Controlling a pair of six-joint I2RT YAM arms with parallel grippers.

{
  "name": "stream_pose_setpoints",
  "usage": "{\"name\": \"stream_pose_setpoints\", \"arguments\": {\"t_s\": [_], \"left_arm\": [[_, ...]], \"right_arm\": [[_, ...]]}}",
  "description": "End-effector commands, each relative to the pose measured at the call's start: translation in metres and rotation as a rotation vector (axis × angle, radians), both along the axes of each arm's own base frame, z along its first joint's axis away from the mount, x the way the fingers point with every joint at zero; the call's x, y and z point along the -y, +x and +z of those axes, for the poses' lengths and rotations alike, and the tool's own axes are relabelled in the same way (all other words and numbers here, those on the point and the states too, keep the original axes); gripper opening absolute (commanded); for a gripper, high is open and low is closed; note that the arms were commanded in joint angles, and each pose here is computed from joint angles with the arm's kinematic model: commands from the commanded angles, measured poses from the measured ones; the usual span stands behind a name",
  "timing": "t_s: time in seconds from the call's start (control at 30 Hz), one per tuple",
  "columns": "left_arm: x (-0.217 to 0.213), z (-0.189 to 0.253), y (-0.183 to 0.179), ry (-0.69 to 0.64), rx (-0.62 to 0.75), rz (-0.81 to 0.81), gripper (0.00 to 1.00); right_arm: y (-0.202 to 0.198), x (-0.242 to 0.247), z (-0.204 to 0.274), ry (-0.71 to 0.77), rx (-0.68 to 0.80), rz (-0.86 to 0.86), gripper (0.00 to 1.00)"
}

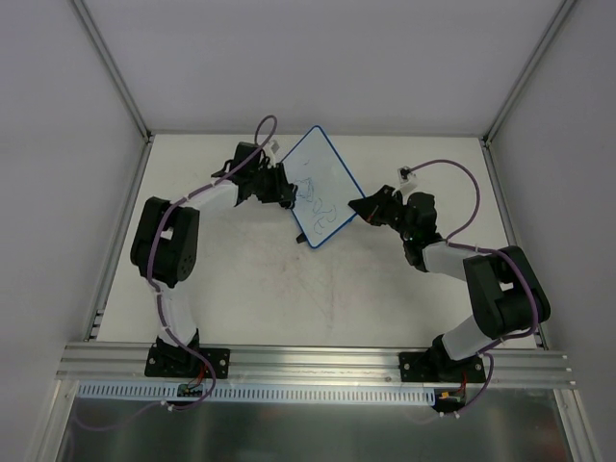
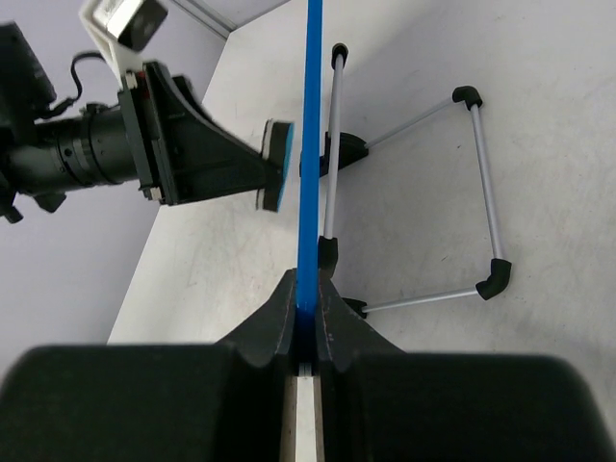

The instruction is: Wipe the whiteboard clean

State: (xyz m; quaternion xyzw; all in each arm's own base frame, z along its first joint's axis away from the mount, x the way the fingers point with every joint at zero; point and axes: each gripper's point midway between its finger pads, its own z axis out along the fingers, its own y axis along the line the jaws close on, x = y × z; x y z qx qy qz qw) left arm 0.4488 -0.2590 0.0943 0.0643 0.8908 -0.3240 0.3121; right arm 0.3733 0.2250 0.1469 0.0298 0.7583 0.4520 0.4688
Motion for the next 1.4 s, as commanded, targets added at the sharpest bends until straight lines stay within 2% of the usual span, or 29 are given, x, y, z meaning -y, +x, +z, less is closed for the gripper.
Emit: {"name": "stream_pose_setpoints", "arguments": {"t_s": [0.0, 0.13, 0.23, 0.3, 0.33, 0.4, 0.43, 0.57, 0.63, 0.67, 0.77, 1.0, 1.13, 1.37], "left_arm": [[-0.032, 0.043, -0.017, -0.001, 0.034, 0.134, 0.00], [-0.072, 0.035, -0.049, 0.056, -0.030, 0.283, 0.01], [-0.099, 0.013, -0.080, 0.123, -0.122, 0.349, 0.08], [-0.107, -0.001, -0.096, 0.159, -0.180, 0.353, 0.17], [-0.111, -0.015, -0.112, 0.192, -0.250, 0.346, 0.23], [-0.114, -0.027, -0.129, 0.220, -0.315, 0.325, 0.23], [-0.119, -0.034, -0.139, 0.247, -0.355, 0.328, 0.27], [-0.132, -0.063, -0.174, 0.352, -0.472, 0.300, 0.26], [-0.140, -0.068, -0.183, 0.400, -0.489, 0.312, 0.27], [-0.142, -0.071, -0.190, 0.410, -0.505, 0.319, 0.30], [-0.151, -0.069, -0.194, 0.455, -0.486, 0.350, 0.34], [-0.159, -0.076, -0.192, 0.508, -0.493, 0.362, 0.54], [-0.160, -0.079, -0.189, 0.529, -0.494, 0.364, 0.60], [-0.161, -0.065, -0.180, 0.554, -0.417, 0.401, 0.62]], "right_arm": [[-0.003, -0.016, 0.027, -0.008, 0.129, 0.084, 0.00], [-0.004, -0.016, 0.027, -0.009, 0.131, 0.084, 0.00], [-0.004, -0.016, 0.027, -0.009, 0.130, 0.086, 0.00], [-0.004, -0.017, 0.027, -0.008, 0.130, 0.087, 0.00], [-0.004, -0.017, 0.027, -0.008, 0.130, 0.087, 0.00], [-0.004, -0.017, 0.027, -0.006, 0.127, 0.088, 0.00], [-0.004, -0.018, 0.026, -0.005, 0.124, 0.088, 0.00], [-0.005, -0.016, 0.027, -0.008, 0.130, 0.086, 0.00], [-0.005, -0.017, 0.027, -0.006, 0.127, 0.085, 0.00], [-0.005, -0.017, 0.026, -0.006, 0.125, 0.089, 0.00], [-0.004, -0.018, 0.025, -0.005, 0.121, 0.088, 0.00], [-0.004, -0.018, 0.025, -0.002, 0.119, 0.089, 0.00], [-0.005, -0.017, 0.025, -0.002, 0.119, 0.088, 0.00], [-0.004, -0.018, 0.025, -0.001, 0.118, 0.092, 0.00]]}}
